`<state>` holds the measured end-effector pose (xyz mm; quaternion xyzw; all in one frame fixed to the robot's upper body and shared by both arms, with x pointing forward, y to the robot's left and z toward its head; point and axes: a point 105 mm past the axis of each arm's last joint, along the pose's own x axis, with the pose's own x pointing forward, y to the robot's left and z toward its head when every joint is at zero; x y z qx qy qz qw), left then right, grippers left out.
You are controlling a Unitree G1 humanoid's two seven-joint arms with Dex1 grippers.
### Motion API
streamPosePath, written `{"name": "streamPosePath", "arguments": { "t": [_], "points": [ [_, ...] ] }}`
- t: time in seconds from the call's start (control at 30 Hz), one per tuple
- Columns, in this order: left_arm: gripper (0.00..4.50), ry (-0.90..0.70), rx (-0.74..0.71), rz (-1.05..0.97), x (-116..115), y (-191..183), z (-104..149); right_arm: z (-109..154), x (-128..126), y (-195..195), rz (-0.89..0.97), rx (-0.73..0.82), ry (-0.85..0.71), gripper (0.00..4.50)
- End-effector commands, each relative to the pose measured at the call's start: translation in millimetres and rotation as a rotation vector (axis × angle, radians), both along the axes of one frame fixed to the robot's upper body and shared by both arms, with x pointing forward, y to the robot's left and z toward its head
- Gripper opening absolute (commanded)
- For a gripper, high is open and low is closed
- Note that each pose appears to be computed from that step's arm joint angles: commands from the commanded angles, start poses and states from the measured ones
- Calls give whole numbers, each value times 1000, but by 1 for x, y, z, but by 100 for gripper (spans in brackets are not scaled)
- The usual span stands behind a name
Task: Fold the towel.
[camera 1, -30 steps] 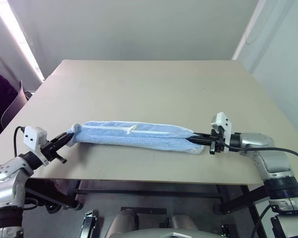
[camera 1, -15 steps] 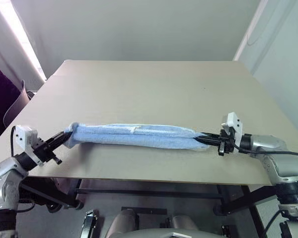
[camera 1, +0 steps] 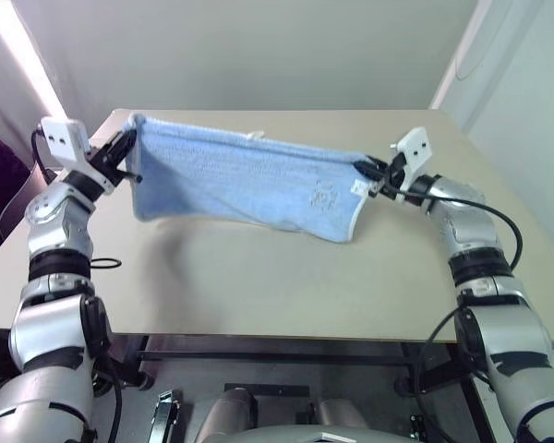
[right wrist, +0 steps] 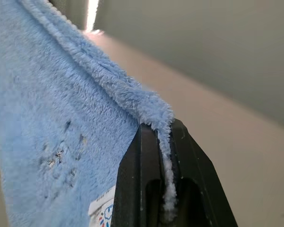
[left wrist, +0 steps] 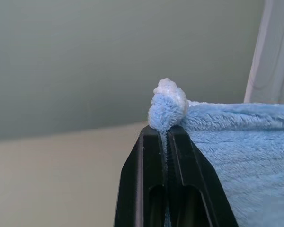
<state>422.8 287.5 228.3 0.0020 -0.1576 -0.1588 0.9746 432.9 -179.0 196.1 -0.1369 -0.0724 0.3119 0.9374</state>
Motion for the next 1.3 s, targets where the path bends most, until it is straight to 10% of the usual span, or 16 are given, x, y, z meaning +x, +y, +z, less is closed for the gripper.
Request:
{"name": "streamPosePath", "arguments": {
  "t": [0.03,0.67,0.9,1.3],
  "points": [
    [0,-70,35,67,-13,28,15,8,-2,-27,-79,29,-68,3],
    [0,266,242,-203,-155,25,-116,-95,-145,-41,297,-151,421,3],
    [0,335,252,-170,-166,33,-128,-100,-145,-33,304,-168,436,3],
    [0,338,178,-133,-117,34,-128,-100,-81,-22,170,-96,385,3]
  ]
}}
